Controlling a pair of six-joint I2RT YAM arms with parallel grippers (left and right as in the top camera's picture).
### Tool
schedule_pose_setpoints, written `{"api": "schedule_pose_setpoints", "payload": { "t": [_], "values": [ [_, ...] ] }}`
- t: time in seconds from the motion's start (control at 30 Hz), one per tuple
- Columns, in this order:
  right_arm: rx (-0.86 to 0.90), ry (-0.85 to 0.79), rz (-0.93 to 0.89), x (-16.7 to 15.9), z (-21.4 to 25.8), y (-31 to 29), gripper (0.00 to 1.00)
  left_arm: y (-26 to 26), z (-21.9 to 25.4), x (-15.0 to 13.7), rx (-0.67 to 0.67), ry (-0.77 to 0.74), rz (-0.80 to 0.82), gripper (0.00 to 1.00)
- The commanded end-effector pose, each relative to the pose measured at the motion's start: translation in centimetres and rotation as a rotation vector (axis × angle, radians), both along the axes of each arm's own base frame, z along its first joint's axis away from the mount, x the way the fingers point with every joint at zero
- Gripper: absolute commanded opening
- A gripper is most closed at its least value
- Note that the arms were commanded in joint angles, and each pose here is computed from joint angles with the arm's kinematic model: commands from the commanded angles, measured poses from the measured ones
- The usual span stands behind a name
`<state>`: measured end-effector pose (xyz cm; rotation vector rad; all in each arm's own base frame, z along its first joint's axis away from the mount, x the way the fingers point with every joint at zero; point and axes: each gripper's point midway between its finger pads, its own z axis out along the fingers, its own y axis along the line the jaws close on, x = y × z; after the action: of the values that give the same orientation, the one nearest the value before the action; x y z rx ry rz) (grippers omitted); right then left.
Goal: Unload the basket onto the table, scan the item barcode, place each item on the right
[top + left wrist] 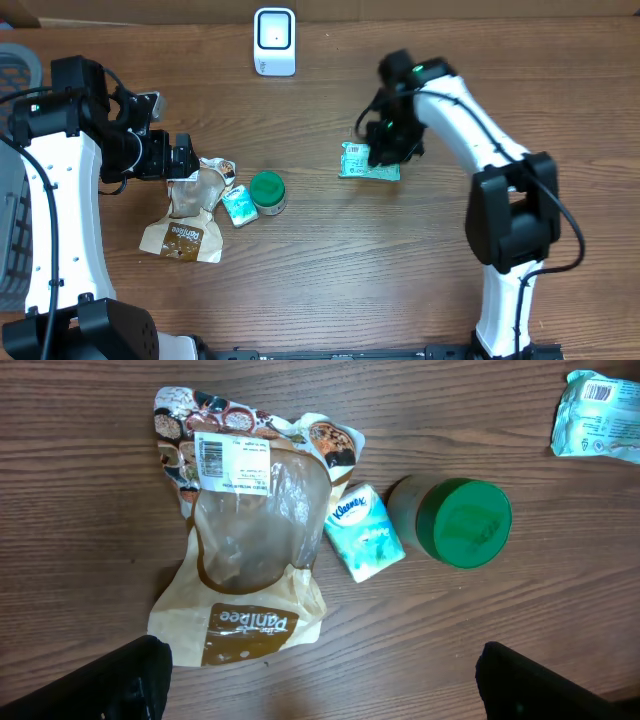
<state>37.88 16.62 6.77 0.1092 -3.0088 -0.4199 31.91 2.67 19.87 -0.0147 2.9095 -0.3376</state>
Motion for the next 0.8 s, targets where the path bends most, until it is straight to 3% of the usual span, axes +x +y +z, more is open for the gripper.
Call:
{"api": "schedule_pose_setpoints", "payload": {
  "t": [0.0, 0.03, 0.17, 0.53, 0.77],
  "values": [
    [0.074, -0.076, -0.08, 2.4, 3.1, -3.3, 0.43, -0.1, -0.2, 0.1, -0.007, -0.002, -0.025, 0.99],
    [0.085, -0.077, -0.097, 2.7, 2.9, -4.0, 0.49, -0.1, -0.2, 0.1, -0.007, -0.003, -0.025, 0.99],
    [0.196, -0.079, -0.12, 3.3, 1.6, -5.2, 0.52, -0.1, -0.2, 0.1, -0.007, -0.003, -0.025, 0.99],
    [0.378, -0.086, -0.096, 2.2, -2.6, -2.7, 0.5, -0.1, -0.2, 0.1, -0.007, -0.003, -0.025, 1.0],
    [0.382, -0.072, -0.166, 1.4, -5.8, -1.3, 0.45, -0.1, -0.2, 0.1, -0.007, -0.003, -0.025, 1.0]
  ]
}}
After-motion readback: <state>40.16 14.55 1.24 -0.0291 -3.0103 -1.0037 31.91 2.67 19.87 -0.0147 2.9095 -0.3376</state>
